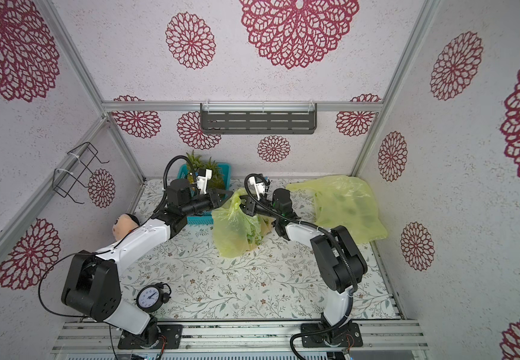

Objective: Place the pineapple into a plastic bag & tie a knot
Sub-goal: Tie the plastic bag at the center of the board.

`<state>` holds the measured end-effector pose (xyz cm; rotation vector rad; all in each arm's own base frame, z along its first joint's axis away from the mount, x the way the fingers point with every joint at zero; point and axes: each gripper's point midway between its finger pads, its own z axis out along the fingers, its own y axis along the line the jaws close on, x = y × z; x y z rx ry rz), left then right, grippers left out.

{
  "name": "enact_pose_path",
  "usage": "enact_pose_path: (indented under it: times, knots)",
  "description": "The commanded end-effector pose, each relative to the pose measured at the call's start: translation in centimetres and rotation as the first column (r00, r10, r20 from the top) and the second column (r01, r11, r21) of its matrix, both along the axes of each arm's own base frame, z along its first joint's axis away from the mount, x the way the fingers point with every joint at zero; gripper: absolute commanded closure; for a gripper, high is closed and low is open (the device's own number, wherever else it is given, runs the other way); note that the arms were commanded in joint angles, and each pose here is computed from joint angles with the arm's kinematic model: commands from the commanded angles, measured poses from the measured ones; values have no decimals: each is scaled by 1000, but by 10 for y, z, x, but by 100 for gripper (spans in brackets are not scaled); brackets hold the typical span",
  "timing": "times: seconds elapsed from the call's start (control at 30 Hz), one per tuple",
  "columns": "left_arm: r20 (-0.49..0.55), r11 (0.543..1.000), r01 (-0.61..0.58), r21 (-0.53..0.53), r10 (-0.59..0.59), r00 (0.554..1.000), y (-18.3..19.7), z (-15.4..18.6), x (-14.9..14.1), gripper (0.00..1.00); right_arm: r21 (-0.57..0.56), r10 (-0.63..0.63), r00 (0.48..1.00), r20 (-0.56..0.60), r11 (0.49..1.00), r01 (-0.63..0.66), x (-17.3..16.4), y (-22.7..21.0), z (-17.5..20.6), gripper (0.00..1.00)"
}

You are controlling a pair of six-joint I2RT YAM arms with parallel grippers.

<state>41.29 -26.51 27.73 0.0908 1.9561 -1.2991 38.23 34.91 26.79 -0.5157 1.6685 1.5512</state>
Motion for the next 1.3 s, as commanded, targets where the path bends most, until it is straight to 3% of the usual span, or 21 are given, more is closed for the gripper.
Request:
enact_pose_path:
  times: [0.0,0.07,0.23,0.37,0.43,0.63,0.73,1.0,1.27]
  knots:
    - [47,1000,10,-12,-10,999,-1,14,-5,100,33,5,997,72,999,-7,-3,0,28,98]
    - [44,1000,16,-26,-15,999,-3,14,-6,99,49,18,997,75,999,-22,-4,2,31,100]
    - [34,999,23,-30,-21,999,-5,10,-6,77,82,47,996,78,995,-53,-5,4,38,100]
    - [23,999,24,-31,-23,999,-5,5,-5,74,101,58,996,74,993,-65,-6,5,41,100]
    - [17,999,22,-31,-22,1000,-5,3,-5,76,110,60,996,72,992,-67,-7,4,42,100]
    - [28,999,22,-48,-20,999,-5,8,-6,100,111,53,996,66,992,-60,-6,3,41,100]
    - [46,999,15,-51,-13,999,-3,14,-7,100,95,31,997,64,995,-37,-4,0,38,100]
    - [117,998,-53,25,50,992,16,34,-9,100,-76,-142,988,66,986,147,2,-38,15,60]
    - [157,996,-42,75,30,987,19,52,-14,100,-260,-331,935,127,899,353,-6,-87,23,46]
